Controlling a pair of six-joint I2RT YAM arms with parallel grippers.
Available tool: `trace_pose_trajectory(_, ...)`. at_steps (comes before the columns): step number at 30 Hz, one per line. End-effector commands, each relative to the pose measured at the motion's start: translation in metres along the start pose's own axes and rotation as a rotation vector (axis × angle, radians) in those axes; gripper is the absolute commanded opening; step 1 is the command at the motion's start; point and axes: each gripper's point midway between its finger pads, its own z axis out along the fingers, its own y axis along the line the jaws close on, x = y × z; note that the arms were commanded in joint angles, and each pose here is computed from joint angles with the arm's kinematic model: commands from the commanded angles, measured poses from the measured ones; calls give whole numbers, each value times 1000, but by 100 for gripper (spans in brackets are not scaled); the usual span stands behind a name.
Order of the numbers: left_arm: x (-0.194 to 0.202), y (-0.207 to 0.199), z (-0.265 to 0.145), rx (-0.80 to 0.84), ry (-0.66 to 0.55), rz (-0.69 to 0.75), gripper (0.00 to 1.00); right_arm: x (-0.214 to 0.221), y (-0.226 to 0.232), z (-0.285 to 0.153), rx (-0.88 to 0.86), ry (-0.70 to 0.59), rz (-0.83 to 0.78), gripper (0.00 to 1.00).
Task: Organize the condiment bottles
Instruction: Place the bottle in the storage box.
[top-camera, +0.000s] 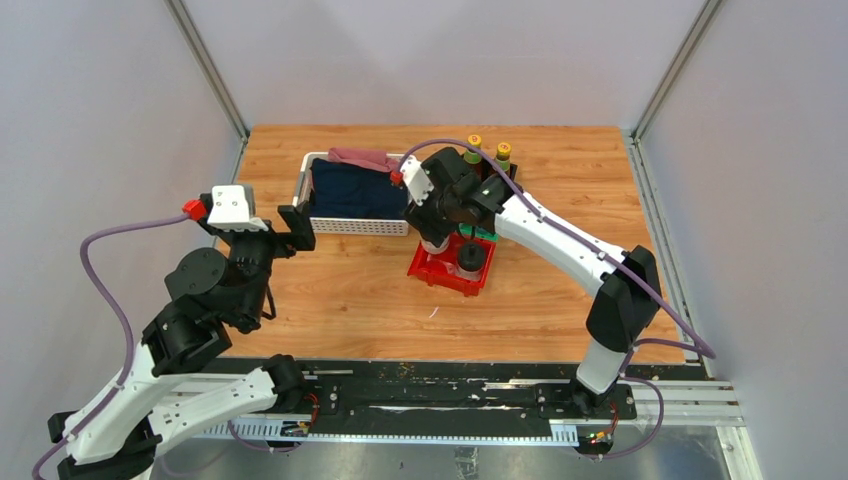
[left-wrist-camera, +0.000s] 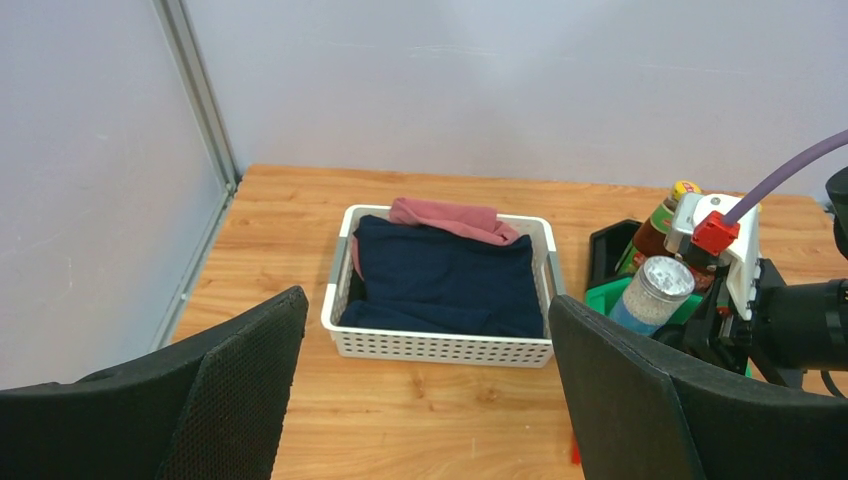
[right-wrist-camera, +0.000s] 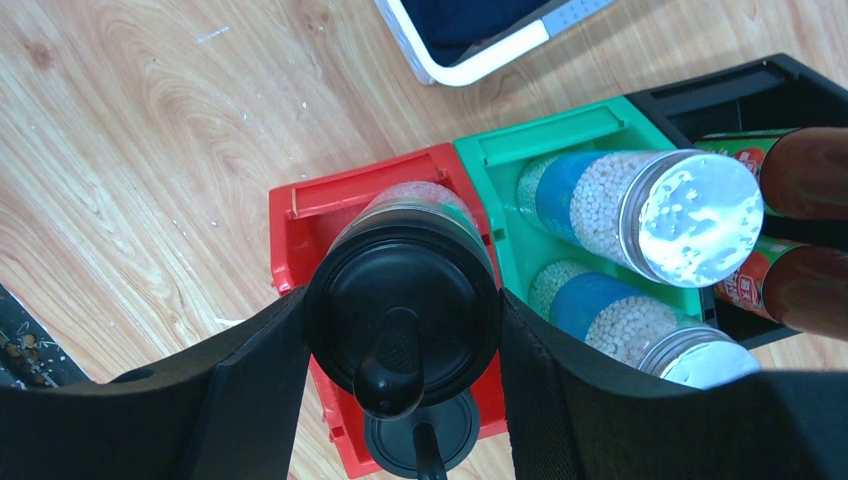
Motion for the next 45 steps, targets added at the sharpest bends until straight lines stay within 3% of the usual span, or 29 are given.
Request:
trace_pose_trajectory(1,1,-6,2,11,-2,-7,94,-1,-12,-20,40,-29,31,0)
trace_pose_trajectory(45,13,-10,2,29,9,-7,94,40,9,24,-59,27,75,0)
